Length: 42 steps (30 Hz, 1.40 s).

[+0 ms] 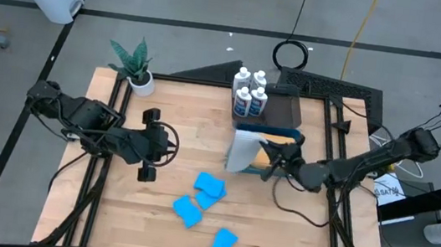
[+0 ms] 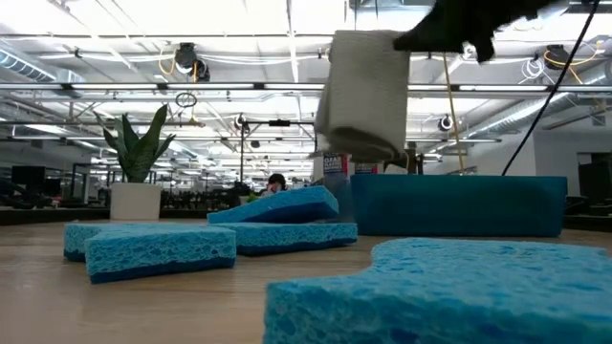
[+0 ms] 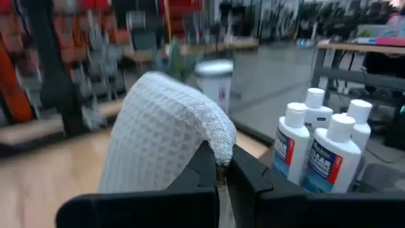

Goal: Pick & Place Kitchen Items
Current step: Put the black napkin into the blue bin

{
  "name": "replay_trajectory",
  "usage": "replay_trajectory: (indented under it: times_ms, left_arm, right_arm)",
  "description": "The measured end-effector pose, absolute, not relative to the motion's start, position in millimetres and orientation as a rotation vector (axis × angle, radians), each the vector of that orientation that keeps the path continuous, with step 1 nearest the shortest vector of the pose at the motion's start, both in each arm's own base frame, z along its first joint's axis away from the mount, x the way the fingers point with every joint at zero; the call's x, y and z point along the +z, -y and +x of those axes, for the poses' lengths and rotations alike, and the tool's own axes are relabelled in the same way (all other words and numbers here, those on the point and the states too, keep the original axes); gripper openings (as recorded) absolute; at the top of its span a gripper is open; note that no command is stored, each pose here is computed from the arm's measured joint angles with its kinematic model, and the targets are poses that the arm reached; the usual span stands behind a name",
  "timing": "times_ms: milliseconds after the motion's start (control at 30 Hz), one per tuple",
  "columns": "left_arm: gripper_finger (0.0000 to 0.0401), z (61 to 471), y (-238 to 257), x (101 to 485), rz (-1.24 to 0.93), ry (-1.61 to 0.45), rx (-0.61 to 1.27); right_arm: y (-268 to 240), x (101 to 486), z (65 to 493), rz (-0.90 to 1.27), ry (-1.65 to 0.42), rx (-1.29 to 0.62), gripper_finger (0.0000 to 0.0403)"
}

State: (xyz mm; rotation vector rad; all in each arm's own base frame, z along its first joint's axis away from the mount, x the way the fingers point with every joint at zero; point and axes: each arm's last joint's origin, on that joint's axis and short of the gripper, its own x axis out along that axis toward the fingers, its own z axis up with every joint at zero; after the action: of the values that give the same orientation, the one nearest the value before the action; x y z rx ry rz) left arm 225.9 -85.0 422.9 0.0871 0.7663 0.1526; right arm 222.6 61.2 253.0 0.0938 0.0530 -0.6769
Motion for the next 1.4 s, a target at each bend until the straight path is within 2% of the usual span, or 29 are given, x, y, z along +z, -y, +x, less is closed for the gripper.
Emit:
replay_trajectory:
  times_ms: [167,300,467,767,967,1067,1233,1400]
  left_arm:
    - [0.0067,226,85,423,0.088,-0.766,0.153]
    - [0.0067,226,85,423,0.094,-0.764,0.156]
    - [0.0067,226,84,423,0.096,-0.758,0.173]
    - [0.0067,228,84,422,0.105,-0.754,0.194]
    - [0.0067,234,83,418,0.113,-0.77,0.214]
    - [0.0067,240,84,414,0.122,-0.787,0.221]
    - [0.0067,251,81,406,0.149,-0.821,0.238]
    - [0.0067,256,77,404,0.148,-0.835,0.249]
  right_arm:
    - [-55,207,197,0.246,0.145,-0.646,0.0]
    - [-54,194,178,0.232,0.218,-0.611,0.0]
    - [-58,213,161,0.161,0.321,-0.579,0.0]
    - [-73,246,140,-0.061,0.28,-0.507,0.0]
    - [-66,277,113,-0.177,0.126,-0.656,0.0]
    - [-61,291,102,-0.146,0.033,-0.718,0.0]
    - [-63,308,95,-0.041,0.078,-0.661,0.0]
    - [-83,299,108,-0.033,0.183,-0.467,0.0]
